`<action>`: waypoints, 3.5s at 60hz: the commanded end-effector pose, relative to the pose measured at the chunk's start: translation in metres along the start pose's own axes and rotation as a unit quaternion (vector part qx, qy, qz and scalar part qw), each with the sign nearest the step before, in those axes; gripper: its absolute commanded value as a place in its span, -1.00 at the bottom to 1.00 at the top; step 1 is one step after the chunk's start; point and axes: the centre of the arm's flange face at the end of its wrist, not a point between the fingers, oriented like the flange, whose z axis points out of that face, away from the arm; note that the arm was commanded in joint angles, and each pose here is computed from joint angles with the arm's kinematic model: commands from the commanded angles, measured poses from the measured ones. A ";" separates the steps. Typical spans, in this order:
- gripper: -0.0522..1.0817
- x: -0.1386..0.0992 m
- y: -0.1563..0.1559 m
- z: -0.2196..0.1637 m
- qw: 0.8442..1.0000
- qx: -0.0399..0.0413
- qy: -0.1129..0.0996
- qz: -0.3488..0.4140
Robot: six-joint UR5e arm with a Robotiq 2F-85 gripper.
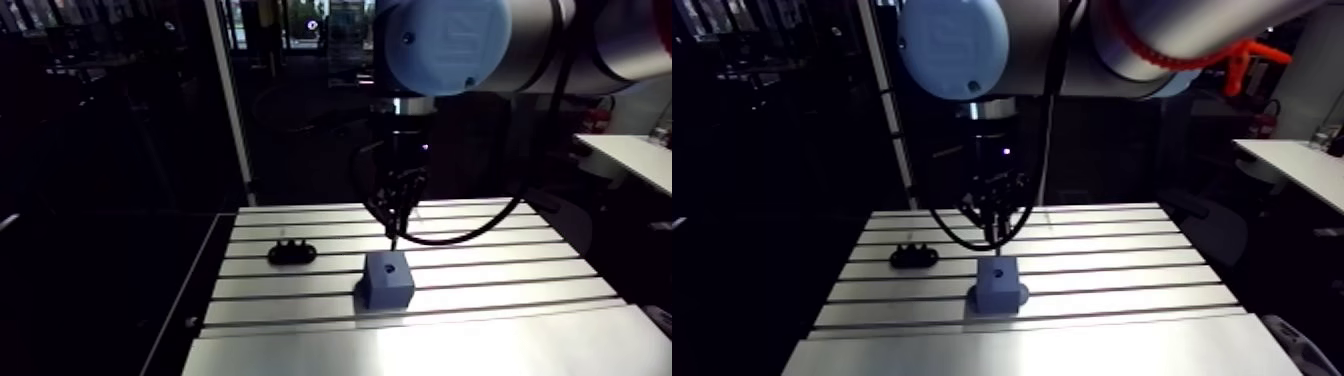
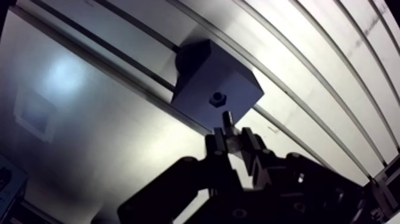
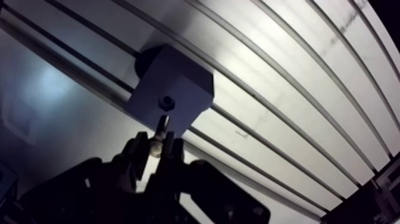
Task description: Pick up the M10 bolt and insert it into the hex recess until seated.
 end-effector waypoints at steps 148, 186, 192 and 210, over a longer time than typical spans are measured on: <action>0.59 -0.001 0.001 0.034 1.000 0.010 -0.005 0.003; 0.59 0.003 0.003 0.039 1.000 0.014 -0.009 0.003; 0.59 0.003 0.003 0.039 1.000 0.014 -0.008 0.003; 0.59 0.005 0.004 0.039 1.000 0.014 -0.008 0.003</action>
